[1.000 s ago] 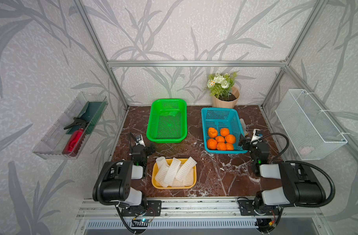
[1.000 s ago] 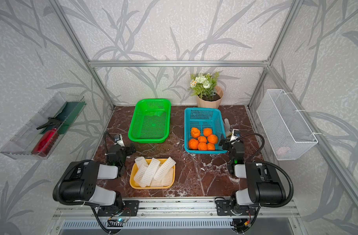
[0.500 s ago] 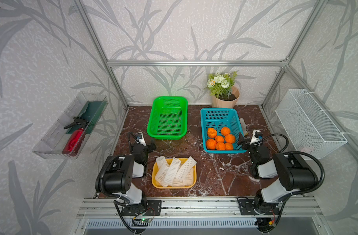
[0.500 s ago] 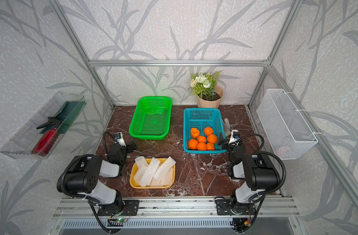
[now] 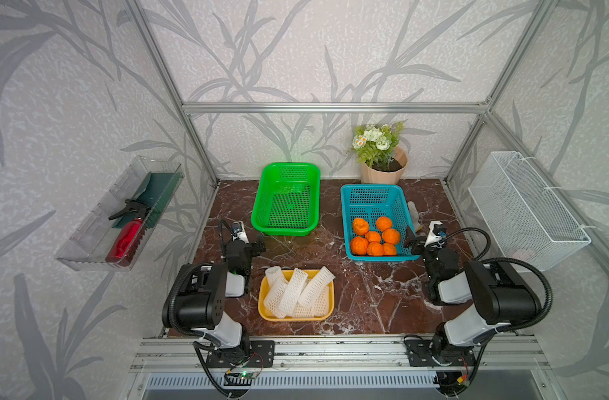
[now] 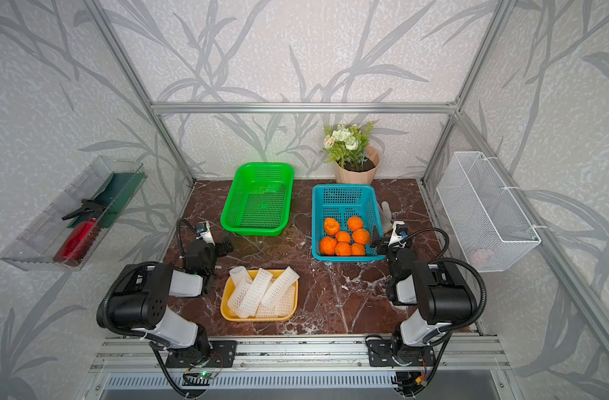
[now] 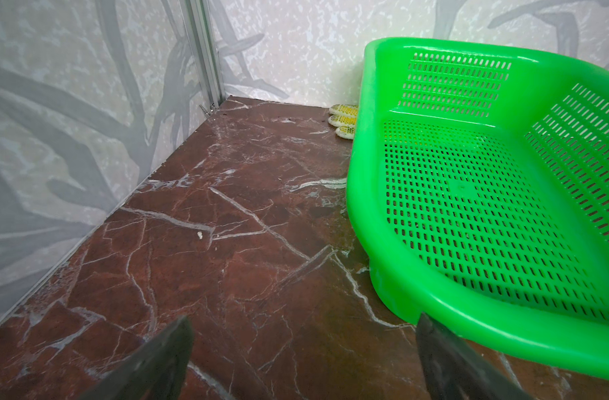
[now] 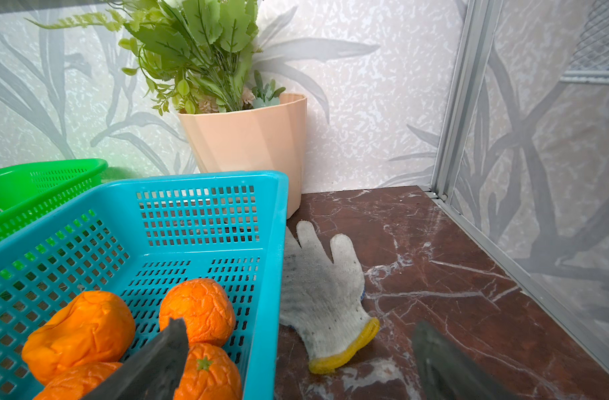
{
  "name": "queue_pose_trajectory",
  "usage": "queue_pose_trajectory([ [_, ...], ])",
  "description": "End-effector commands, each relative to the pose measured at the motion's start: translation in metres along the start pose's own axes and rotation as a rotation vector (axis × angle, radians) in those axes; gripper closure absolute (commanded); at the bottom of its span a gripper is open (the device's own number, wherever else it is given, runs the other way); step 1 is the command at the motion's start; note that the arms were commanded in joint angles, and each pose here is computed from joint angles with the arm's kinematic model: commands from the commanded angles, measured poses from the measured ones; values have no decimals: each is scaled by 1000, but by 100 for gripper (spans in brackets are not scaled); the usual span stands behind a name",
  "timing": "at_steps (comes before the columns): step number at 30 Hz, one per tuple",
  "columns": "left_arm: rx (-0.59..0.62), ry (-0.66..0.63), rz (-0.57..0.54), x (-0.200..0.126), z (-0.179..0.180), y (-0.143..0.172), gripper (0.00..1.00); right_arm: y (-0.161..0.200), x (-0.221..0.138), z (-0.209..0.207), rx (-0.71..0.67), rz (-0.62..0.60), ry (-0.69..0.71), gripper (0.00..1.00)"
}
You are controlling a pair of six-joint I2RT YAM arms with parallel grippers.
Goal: Remove foam nets from oranges
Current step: Reset both arms
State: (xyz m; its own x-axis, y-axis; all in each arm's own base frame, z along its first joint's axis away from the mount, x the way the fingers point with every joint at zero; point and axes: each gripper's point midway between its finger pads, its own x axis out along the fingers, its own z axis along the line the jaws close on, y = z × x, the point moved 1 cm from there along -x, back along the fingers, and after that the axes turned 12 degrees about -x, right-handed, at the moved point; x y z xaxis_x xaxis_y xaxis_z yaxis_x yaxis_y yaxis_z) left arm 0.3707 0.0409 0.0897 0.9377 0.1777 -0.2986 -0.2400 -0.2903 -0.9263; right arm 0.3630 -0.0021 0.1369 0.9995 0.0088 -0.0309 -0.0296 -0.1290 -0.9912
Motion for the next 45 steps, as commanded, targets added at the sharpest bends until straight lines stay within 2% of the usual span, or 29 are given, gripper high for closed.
queue_pose_trajectory([
  [1,9,21,-30,3,-5,-13,1,31,-5,5,-26,112,-16,1],
  [14,8,33,-28,2,-6,-12,1,31,-5,7,-27,110,-26,1],
  [15,18,68,-19,2,-11,-11,1,29,-3,12,-39,104,-59,0],
  [17,94,245,18,-3,-40,-3,1,26,-3,38,-104,95,-203,0],
  [19,86,247,24,-4,-39,-2,1,21,-13,68,-203,40,-328,0],
  [21,83,243,25,-2,-38,-3,1,21,-16,79,-248,27,-359,1],
  [22,77,225,28,-1,-36,-3,1,21,-15,76,-243,29,-338,1],
  [26,46,169,-2,-1,-25,-7,1,25,-6,39,-172,89,-106,1],
  [30,45,164,11,2,-25,-7,1,27,-4,24,-141,106,-17,1],
  [32,22,76,13,8,-12,-10,1,30,-5,8,-103,128,81,1],
  [33,5,22,15,10,-4,-11,1,31,-6,3,-83,131,94,1],
  [40,28,-42,0,10,-2,-13,1,31,-7,1,-70,129,96,1],
  [42,56,-141,-45,6,1,-15,1,31,-7,1,-70,129,96,1],
  [45,91,-210,-121,-5,-1,-18,1,32,-7,1,-70,130,97,1],
])
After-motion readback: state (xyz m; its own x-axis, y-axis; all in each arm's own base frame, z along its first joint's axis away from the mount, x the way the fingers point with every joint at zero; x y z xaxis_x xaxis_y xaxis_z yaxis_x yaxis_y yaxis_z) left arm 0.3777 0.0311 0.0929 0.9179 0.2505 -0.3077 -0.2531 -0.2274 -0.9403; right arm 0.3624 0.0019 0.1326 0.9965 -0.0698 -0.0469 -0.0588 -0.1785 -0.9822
